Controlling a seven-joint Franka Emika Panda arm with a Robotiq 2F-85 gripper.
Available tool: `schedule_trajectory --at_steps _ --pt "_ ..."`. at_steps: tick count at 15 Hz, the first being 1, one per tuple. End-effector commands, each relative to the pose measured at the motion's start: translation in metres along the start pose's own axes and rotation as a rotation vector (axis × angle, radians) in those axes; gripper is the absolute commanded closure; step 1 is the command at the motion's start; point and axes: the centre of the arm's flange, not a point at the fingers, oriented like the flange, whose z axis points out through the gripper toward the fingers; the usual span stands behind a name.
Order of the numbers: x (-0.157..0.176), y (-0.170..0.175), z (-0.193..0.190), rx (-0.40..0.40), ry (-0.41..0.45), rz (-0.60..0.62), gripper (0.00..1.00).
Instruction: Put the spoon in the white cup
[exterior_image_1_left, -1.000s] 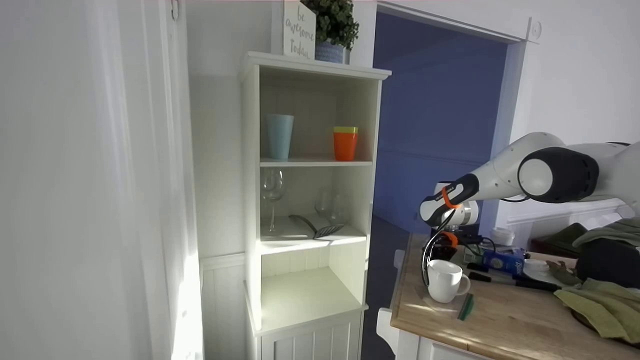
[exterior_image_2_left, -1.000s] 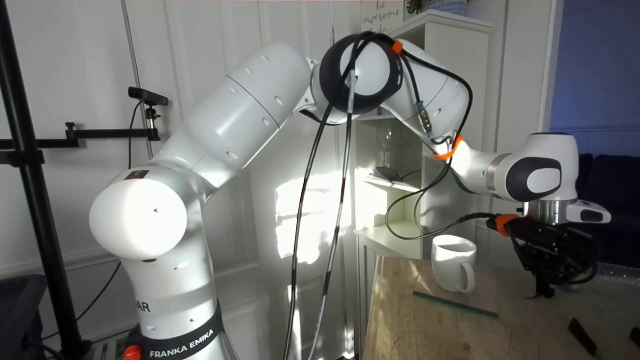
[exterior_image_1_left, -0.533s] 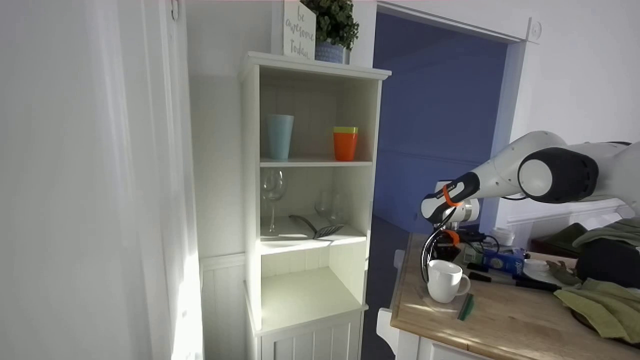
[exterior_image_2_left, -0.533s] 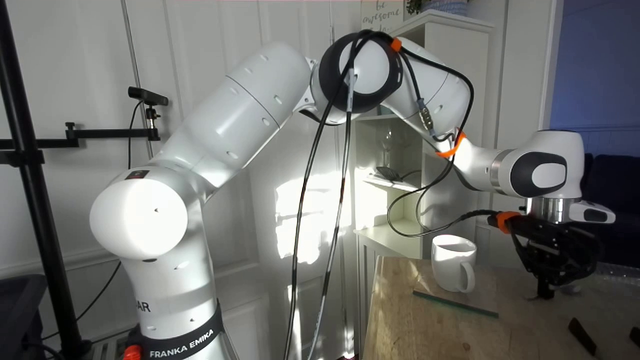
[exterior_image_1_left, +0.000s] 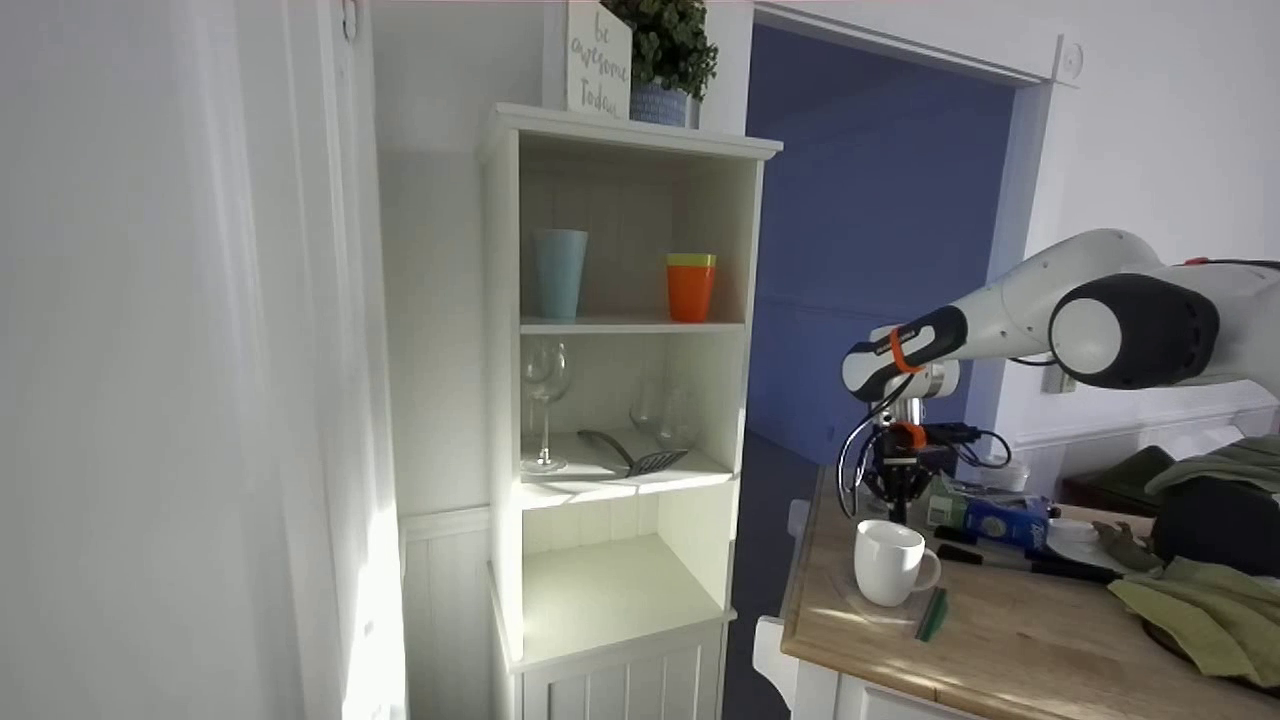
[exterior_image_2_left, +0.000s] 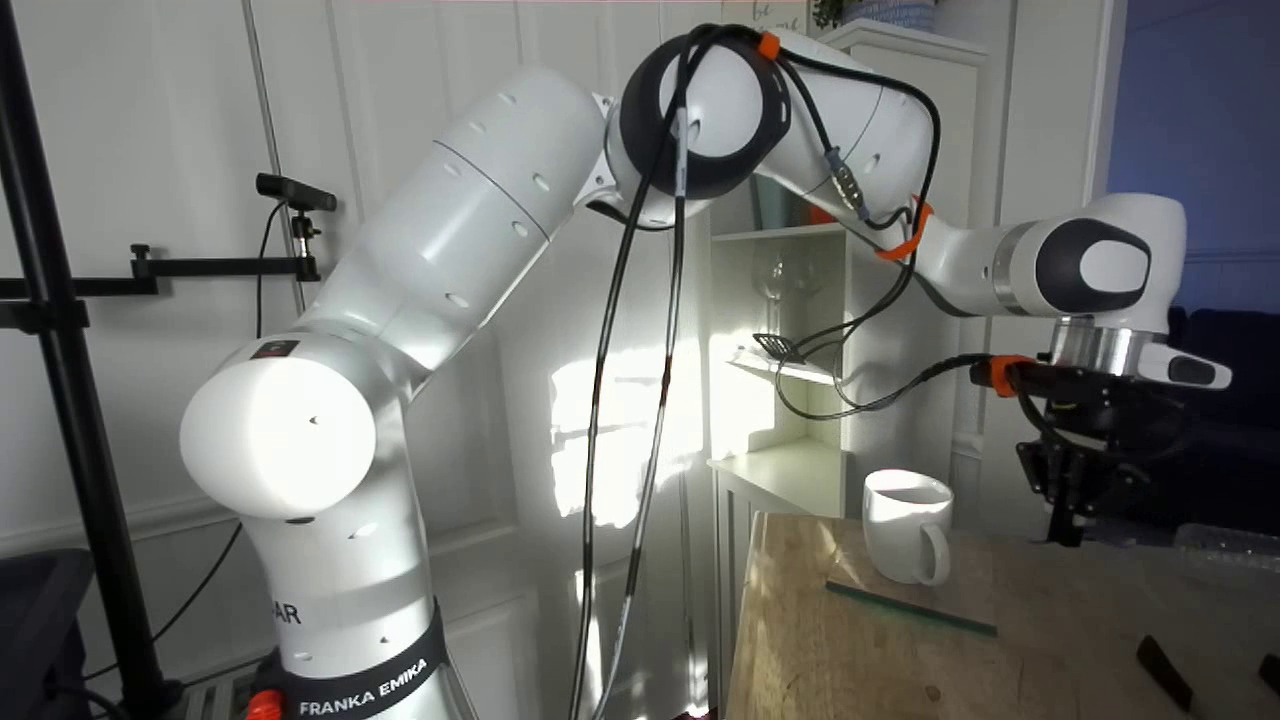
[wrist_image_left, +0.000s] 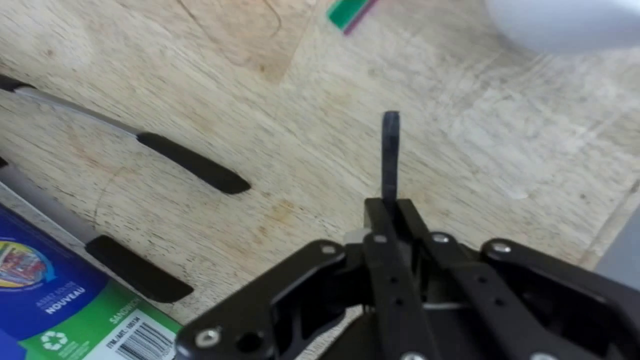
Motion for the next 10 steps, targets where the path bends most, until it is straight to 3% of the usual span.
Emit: schedule_trajectory --at_steps 1,10 --pt "-0.016 0.006 -0.047 -0.017 -0.094 0.003 0.95" --pt "-0.074 0.015 -0.094 0.062 -0.621 -0.112 0.95"
